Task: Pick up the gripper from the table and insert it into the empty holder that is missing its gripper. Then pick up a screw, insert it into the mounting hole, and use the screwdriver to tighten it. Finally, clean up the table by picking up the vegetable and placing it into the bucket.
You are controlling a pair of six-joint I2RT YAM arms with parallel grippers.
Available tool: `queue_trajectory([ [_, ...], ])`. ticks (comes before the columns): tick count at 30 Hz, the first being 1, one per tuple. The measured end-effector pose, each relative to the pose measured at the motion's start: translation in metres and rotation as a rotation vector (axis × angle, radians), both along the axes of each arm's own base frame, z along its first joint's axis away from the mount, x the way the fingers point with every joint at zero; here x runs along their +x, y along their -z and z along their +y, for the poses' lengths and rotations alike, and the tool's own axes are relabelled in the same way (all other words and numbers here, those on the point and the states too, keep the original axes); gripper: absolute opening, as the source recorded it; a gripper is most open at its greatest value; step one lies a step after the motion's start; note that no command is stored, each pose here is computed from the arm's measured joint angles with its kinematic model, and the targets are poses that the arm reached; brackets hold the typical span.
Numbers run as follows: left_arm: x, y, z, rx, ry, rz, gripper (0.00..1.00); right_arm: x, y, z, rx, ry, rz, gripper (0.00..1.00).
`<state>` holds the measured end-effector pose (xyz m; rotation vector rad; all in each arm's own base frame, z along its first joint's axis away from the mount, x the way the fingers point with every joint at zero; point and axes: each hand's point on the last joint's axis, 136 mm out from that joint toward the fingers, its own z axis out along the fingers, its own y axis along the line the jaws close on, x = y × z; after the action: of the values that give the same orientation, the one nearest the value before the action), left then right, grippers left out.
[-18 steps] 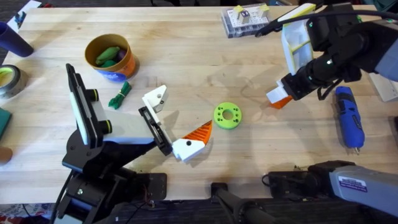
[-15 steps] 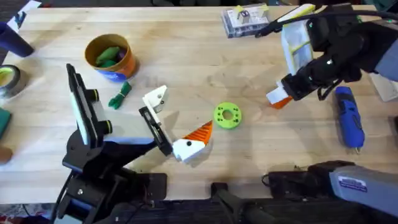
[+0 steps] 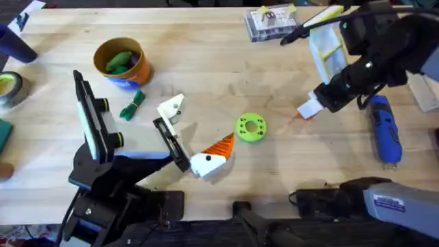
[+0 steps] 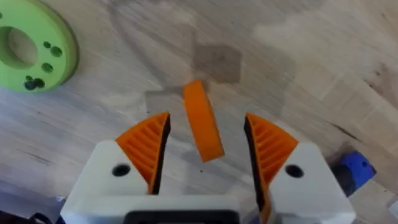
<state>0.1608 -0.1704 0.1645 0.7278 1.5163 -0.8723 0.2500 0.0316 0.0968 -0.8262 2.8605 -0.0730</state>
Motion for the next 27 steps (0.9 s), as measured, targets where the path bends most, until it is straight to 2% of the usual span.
queue_trajectory([
  [5, 0.0, 0.0, 0.0, 0.0, 0.0, 0.0, 0.99, 0.002, -0.021, -0.002, -0.033, -0.122, -0.01, 0.721],
  [14, 0.0, 0.0, 0.0, 0.0, 0.0, 0.0, 0.99, -0.007, -0.021, -0.006, -0.083, -0.3, 0.027, 0.721],
  [21, 0.0, 0.0, 0.0, 0.0, 0.0, 0.0, 0.99, -0.013, 0.001, -0.006, -0.087, -0.357, 0.149, 0.721],
  [27, 0.0, 0.0, 0.0, 0.0, 0.0, 0.0, 0.99, -0.013, 0.01, -0.004, -0.087, -0.373, 0.185, 0.721],
])
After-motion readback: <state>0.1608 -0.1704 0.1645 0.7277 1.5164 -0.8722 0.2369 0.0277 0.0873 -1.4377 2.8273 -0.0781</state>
